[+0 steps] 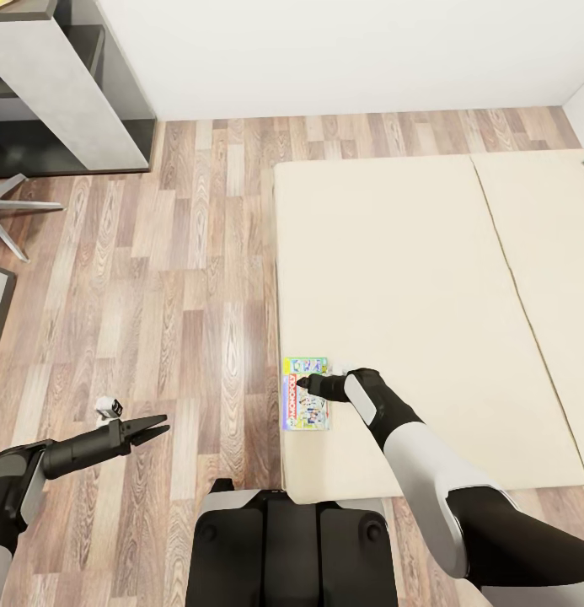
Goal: Put all the toys in the child's room - the three board games (two on the bed and one on the table), the two jigsaw puzzles on the table, and the tennis ball on the table - inside the toy box on the table in the child's room.
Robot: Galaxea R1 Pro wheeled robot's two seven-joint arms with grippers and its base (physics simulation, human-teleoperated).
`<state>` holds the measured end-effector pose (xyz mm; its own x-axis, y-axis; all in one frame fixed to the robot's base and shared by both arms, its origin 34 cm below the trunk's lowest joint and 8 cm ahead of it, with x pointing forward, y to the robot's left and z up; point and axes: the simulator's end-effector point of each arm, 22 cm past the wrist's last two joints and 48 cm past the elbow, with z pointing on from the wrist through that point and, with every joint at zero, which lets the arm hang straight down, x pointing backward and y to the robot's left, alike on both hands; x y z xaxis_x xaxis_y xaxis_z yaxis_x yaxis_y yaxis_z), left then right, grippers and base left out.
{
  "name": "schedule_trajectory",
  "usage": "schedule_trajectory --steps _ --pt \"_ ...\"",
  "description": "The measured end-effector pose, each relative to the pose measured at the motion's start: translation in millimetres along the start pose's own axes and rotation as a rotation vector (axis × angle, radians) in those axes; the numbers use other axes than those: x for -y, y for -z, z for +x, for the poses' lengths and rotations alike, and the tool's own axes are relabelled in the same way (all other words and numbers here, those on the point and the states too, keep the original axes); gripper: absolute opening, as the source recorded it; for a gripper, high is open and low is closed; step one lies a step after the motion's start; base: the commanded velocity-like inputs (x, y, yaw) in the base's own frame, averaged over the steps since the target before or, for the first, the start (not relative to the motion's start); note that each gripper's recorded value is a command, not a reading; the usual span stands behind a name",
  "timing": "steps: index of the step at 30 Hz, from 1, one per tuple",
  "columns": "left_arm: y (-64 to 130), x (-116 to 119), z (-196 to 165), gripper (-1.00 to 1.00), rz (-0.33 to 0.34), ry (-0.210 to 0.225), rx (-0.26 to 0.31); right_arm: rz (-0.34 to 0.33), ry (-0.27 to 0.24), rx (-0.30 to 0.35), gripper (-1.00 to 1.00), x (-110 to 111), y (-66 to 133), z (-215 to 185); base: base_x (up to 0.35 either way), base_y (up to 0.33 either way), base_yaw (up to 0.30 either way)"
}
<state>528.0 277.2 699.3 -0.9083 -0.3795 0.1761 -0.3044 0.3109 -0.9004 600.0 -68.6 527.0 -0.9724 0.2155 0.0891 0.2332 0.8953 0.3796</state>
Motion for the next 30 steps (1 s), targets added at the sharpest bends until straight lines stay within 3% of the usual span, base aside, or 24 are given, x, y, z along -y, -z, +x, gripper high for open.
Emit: schedule_trajectory --steps 30 --pt "-0.1 0.0 0.2 1.0 0.0 0.0 -0.001 -0.001 0.0 -0.001 1.0 -0.1 -0.1 0.3 0.0 0.017 0.0"
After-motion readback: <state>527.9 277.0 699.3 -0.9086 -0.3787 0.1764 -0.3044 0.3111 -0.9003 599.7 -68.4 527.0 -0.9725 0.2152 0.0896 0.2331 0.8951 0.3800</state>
